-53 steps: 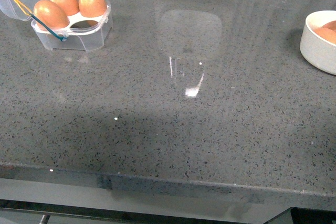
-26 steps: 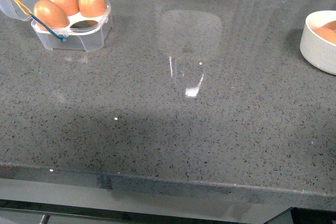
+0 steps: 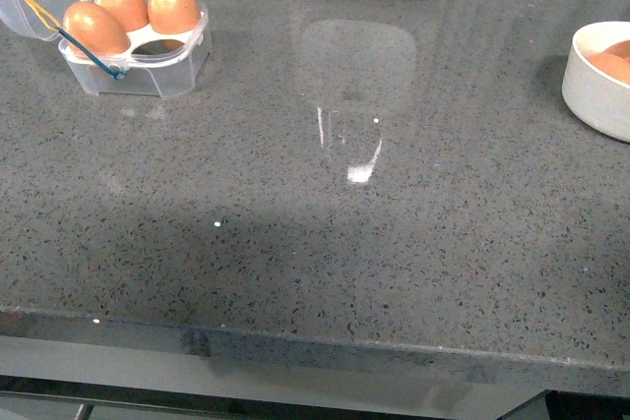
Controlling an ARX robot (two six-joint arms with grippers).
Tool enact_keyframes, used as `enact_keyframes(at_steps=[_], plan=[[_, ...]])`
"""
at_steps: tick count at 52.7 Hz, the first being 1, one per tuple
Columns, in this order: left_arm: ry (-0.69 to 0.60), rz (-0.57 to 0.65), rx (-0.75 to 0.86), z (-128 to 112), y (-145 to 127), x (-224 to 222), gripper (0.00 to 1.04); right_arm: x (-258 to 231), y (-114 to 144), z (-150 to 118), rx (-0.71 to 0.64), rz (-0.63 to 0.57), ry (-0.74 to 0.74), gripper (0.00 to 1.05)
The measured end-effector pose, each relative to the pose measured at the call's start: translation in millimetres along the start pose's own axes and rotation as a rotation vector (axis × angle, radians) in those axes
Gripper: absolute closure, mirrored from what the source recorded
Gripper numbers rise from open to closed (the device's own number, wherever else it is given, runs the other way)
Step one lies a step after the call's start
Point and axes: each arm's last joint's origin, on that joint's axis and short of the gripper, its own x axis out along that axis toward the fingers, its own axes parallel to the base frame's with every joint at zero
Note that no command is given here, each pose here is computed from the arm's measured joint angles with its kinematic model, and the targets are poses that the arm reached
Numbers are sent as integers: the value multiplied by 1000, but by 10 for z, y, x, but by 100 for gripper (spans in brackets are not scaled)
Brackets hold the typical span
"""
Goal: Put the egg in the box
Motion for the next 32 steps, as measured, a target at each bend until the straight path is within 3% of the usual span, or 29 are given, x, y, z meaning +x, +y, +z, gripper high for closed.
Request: enact_keyframes(at_steps=[12,19,32], plan=[[0,0,0,1,0,0,7,0,0,0,0,0,0,7],[0,0,0,1,0,0,7,13,39,-13,-121,-228,124,7],[0,0,0,1,0,0,7,134,14,257,-165,-196,10,7]])
